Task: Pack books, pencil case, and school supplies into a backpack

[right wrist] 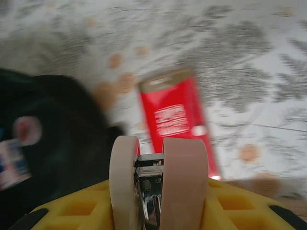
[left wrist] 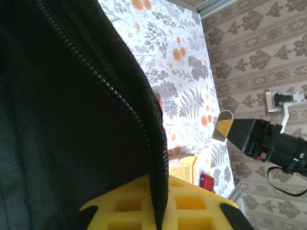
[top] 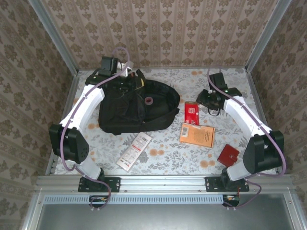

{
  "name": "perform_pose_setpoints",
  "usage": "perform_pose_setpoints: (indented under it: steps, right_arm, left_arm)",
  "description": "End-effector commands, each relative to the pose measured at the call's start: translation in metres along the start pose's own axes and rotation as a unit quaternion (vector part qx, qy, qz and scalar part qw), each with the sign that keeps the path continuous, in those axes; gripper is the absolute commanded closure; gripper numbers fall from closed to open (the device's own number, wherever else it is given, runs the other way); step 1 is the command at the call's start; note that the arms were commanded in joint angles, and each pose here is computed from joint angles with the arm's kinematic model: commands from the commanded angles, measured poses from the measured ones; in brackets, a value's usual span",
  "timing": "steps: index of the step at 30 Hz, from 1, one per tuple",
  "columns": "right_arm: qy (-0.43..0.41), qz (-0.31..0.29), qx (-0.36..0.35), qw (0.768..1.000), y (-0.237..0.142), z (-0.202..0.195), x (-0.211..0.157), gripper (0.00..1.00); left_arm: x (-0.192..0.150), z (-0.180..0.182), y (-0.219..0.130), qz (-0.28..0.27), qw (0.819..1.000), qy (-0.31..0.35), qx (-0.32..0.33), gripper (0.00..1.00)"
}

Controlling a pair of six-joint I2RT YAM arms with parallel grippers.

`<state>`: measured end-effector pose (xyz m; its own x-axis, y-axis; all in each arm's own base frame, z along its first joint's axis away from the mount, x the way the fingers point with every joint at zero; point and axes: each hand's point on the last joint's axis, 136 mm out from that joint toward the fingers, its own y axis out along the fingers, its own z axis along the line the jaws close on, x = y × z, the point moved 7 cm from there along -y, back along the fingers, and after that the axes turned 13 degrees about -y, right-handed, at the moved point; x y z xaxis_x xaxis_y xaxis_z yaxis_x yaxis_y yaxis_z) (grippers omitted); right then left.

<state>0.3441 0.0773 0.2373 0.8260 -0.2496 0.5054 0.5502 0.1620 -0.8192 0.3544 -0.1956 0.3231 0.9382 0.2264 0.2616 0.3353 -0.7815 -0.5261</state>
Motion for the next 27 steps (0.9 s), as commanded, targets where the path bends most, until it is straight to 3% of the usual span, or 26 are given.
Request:
perform_pose_setpoints:
  steps: [1,9,22,25,27]
  right_arm:
    - [-0.024,-0.009,0.096,0.995,-0.007,0.058,0.014,0.6]
    - [-0.102,0.035,0.172,0.979,0.022,0.158,0.011,0.6]
    - [-0.058,0.106,0.224,0.967,0.088,0.226,-0.013,0.57]
    - [-0.055,0.112,0.268,0.955,0.088,0.25,-0.018,0.54]
    - [-0.052,0.116,0.293,0.948,0.085,0.259,-0.02,0.45]
  left_arm:
    - [-0.002,-0.036,-0.021,-0.006,0.998,0.052,-0.044,1.0]
    - [-0.004,-0.047,-0.032,-0.014,0.996,0.069,-0.057,1.0]
    - [-0.006,-0.062,-0.066,-0.05,0.99,0.083,-0.104,1.0]
    - [-0.005,-0.062,-0.068,-0.052,0.989,0.084,-0.107,1.0]
    - [-0.005,-0.061,-0.07,-0.054,0.989,0.084,-0.107,1.0]
